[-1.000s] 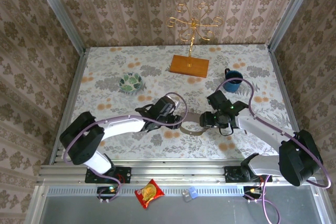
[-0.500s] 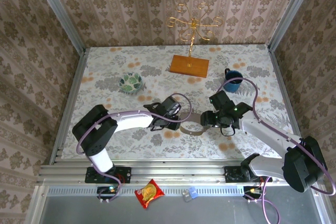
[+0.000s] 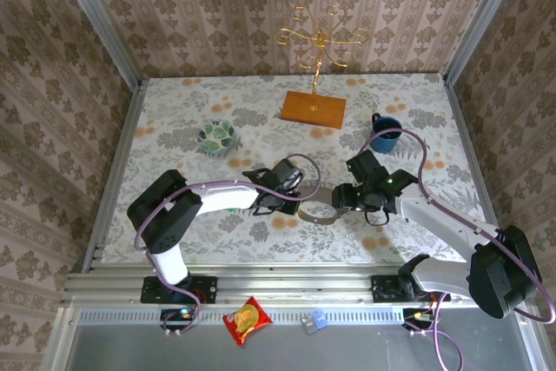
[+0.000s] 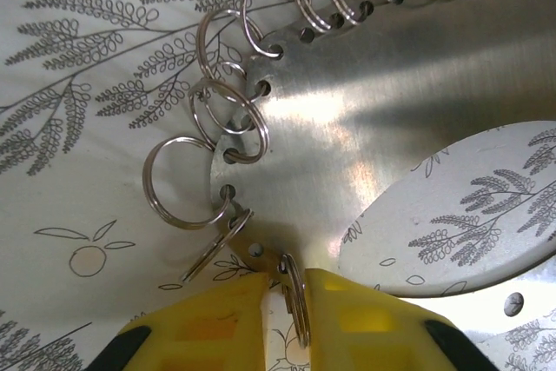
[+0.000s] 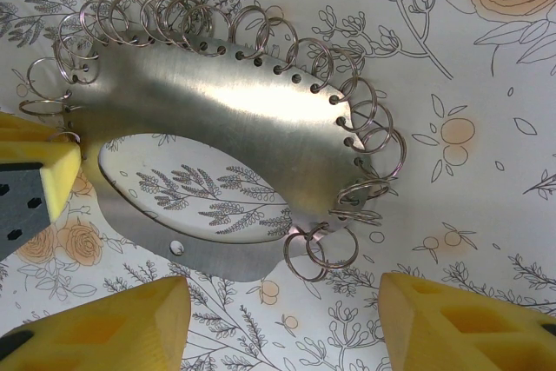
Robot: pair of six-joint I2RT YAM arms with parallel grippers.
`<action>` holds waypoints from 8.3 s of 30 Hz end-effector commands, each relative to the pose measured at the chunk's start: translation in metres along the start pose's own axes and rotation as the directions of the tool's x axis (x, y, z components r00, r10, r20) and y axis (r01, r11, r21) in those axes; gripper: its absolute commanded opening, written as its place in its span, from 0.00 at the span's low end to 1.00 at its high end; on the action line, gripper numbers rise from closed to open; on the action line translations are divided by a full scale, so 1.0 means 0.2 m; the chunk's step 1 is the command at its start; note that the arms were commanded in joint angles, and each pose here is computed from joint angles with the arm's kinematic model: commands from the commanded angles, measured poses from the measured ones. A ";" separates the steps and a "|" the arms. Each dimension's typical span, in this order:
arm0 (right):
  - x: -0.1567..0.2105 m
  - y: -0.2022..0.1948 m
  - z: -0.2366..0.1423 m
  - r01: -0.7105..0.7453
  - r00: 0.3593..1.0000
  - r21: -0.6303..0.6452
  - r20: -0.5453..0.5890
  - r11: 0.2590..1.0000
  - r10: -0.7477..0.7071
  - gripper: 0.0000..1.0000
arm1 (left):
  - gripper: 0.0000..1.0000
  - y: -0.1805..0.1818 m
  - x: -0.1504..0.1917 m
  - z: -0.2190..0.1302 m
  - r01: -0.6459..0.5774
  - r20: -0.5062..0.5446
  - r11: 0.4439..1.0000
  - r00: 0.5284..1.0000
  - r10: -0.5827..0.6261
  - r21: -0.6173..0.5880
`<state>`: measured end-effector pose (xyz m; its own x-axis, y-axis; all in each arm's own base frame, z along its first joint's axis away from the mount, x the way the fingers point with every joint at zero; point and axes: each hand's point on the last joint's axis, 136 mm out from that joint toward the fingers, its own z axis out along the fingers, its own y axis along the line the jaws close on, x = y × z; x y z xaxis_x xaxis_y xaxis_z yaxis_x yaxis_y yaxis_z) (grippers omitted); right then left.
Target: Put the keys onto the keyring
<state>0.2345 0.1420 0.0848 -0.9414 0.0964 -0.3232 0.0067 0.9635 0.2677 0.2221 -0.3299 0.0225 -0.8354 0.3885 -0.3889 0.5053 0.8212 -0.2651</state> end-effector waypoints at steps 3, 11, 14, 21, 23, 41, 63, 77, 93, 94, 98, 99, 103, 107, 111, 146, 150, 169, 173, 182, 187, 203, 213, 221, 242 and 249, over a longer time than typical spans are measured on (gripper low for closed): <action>0.01 -0.03 -0.03 -0.008 1.000 0.027 0.013 1.000 0.008 0.60 | 0.14 -0.03 -0.02 -0.02 -0.004 0.000 1.000 1.000 0.004 0.010; -0.03 -0.01 -0.08 0.013 0.998 0.001 0.058 1.000 -0.013 0.61 | 0.00 -0.06 -0.07 -0.15 -0.124 0.057 0.992 0.990 0.126 -0.034; -0.07 0.02 -0.13 0.044 0.993 -0.019 0.107 0.999 -0.042 0.61 | 0.00 -0.11 -0.08 -0.23 -0.252 0.076 0.967 0.964 0.255 -0.044; -0.24 0.12 -0.36 0.189 0.930 -0.075 0.334 0.979 -0.154 0.66 | 0.00 -0.16 -0.10 -0.50 -0.577 0.100 0.812 0.806 0.583 -0.087; -0.29 0.15 -0.44 0.245 0.888 -0.086 0.421 0.966 -0.187 0.67 | 0.00 -0.17 -0.12 -0.60 -0.657 0.124 0.747 0.737 0.664 -0.102; -0.15 0.70 -0.80 0.851 0.487 -0.237 0.690 0.468 -0.536 0.50 | 0.00 -0.35 -0.12 -1.14 -0.949 0.368 0.229 0.137 0.920 -0.219; 0.06 0.86 -0.58 0.978 0.120 0.008 0.800 0.210 -0.588 0.28 | 0.00 -0.46 -0.09 -1.15 -0.966 0.455 0.115 -0.003 0.891 -0.231; 0.04 0.86 -0.49 0.972 0.115 0.033 0.795 0.231 -0.596 0.27 | 0.00 -0.44 -0.05 -1.05 -0.962 0.485 0.257 0.181 0.856 -0.096; 0.06 0.87 -0.45 0.977 0.124 0.006 0.795 0.212 -0.594 0.27 | 0.00 -0.42 -0.01 -0.98 -0.956 0.507 0.294 0.247 0.826 -0.014; 0.07 0.88 -0.45 0.978 0.125 0.003 0.794 0.210 -0.595 0.26 | 0.00 -0.42 0.00 -0.97 -0.955 0.508 0.296 0.249 0.824 -0.011; 0.07 0.89 -0.44 0.979 0.124 -0.003 0.795 0.202 -0.594 0.21 | 0.00 -0.42 0.01 -0.97 -0.955 0.524 0.298 0.255 0.813 0.002; 0.07 0.89 -0.44 0.980 0.124 -0.003 0.796 0.200 -0.593 0.19 | 0.00 -0.43 0.01 -0.97 -0.954 0.528 0.299 0.256 0.810 0.005; 0.08 0.91 -0.44 0.982 0.122 -0.011 0.799 0.189 -0.589 0.06 | 0.00 -0.42 0.02 -0.96 -0.952 0.536 0.305 0.265 0.801 0.015; 0.08 0.90 -0.41 0.982 0.124 -0.012 0.793 0.188 -0.597 0.00 | 0.00 -0.39 0.02 -0.94 -0.946 0.532 0.325 0.283 0.798 0.017; 0.09 0.89 -0.39 0.981 0.127 -0.011 0.789 0.194 -0.601 0.00 | 0.00 -0.36 0.03 -0.92 -0.941 0.520 0.339 0.293 0.802 0.006; 0.11 0.87 -0.31 0.982 0.137 -0.022 0.764 0.188 -0.630 0.18 | 0.00 -0.29 0.05 -0.88 -0.933 0.510 0.358 0.286 0.811 -0.045; 0.12 0.88 -0.31 0.983 0.134 -0.025 0.766 0.180 -0.629 0.18 | 0.00 -0.30 0.06 -0.87 -0.936 0.512 0.350 0.283 0.811 -0.036; 0.11 0.93 -0.35 0.986 0.110 -0.011 0.782 0.163 -0.614 0.22 | 0.00 -0.29 0.09 -0.83 -0.947 0.475 0.320 0.278 0.835 -0.008; 0.10 0.93 -0.36 0.986 0.105 -0.002 0.781 0.166 -0.616 0.21 | 0.00 -0.30 0.09 -0.83 -0.949 0.477 0.314 0.274 0.835 -0.005; 0.11 0.94 -0.35 0.989 0.100 -0.008 0.784 0.150 -0.613 0.15 | 0.00 -0.32 0.09 -0.85 -0.951 0.499 0.308 0.268 0.824 0.001; 0.12 0.95 -0.34 0.990 0.101 -0.016 0.781 0.143 -0.616 0.18 | 0.00 -0.33 0.08 -0.86 -0.952 0.512 0.307 0.262 0.818 -0.005; 0.13 0.95 -0.34 0.990 0.100 -0.020 0.798 0.141 -0.594 0.00 | 0.05 -0.33 0.05 -0.90 -0.936 0.574 0.349 0.261 0.776 -0.047; 0.13 0.93 -0.33 0.988 0.108 -0.020 0.797 0.153 -0.594 0.00 | 0.31 -0.24 0.08 -0.88 -0.901 0.573 0.425 0.303 0.762 -0.087; 0.14 0.94 -0.34 0.988 0.115 -0.029 0.801 0.153 -0.587 0.00 | 0.29 -0.20 0.10 -0.89 -0.850 0.625 0.515 0.342 0.702 -0.114; 0.14 0.96 -0.35 0.989 0.118 -0.043 0.803 0.141 -0.584 0.00 | 0.00 -0.23 0.09 -0.88 -0.860 0.652 0.502 0.332 0.682 -0.087; 0.07 0.92 -0.40 0.974 0.120 0.017 0.810 0.228 -0.574 0.35 | 0.00 -0.21 0.01 -0.95 -0.820 0.623 0.562 0.383 0.682 -0.111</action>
<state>0.1911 0.3037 0.1816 0.1268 -0.3880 -0.9129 -0.9356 0.2591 -0.2401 0.1487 -0.2841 0.1757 0.1759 0.4639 -0.8682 0.9558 0.1306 0.2634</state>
